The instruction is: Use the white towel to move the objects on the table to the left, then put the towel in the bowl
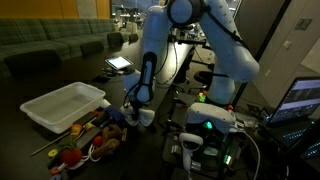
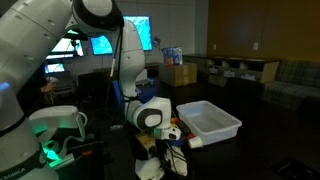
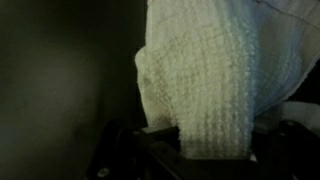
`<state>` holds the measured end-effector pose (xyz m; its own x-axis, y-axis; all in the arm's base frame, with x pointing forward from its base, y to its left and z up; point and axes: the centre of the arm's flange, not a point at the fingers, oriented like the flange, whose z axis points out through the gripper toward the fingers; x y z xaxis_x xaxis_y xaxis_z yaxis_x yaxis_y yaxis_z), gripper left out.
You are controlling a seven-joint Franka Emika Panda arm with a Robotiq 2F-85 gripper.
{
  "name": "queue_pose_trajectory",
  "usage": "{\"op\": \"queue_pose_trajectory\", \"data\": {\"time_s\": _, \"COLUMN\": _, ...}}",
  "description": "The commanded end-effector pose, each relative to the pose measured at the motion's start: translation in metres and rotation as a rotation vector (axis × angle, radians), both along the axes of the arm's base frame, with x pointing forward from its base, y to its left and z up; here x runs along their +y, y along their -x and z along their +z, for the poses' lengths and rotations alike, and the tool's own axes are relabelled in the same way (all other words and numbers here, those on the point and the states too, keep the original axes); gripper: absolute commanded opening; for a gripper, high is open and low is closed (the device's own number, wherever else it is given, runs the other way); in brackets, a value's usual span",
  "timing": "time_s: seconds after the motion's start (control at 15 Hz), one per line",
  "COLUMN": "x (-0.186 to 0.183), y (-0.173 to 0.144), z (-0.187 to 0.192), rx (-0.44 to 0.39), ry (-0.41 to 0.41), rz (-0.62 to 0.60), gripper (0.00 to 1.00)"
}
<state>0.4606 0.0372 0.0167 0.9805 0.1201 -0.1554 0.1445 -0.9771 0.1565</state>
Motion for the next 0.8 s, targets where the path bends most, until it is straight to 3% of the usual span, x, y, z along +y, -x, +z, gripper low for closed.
{"op": "queue_pose_trajectory", "data": {"time_s": 0.0, "x": 0.016, "y": -0.019, "z": -0.006, "rx": -0.014, "ry": 0.03, "rz": 0.038, "gripper": 0.09}}
{"op": "queue_pose_trajectory", "data": {"time_s": 0.4, "x": 0.086, "y": -0.008, "z": -0.01, "rx": 0.045, "ry": -0.015, "rz": 0.175, "gripper": 0.09}}
{"op": "queue_pose_trajectory", "data": {"time_s": 0.73, "x": 0.151, "y": -0.002, "z": -0.015, "rx": 0.121, "ry": -0.043, "rz": 0.203, "gripper": 0.09}}
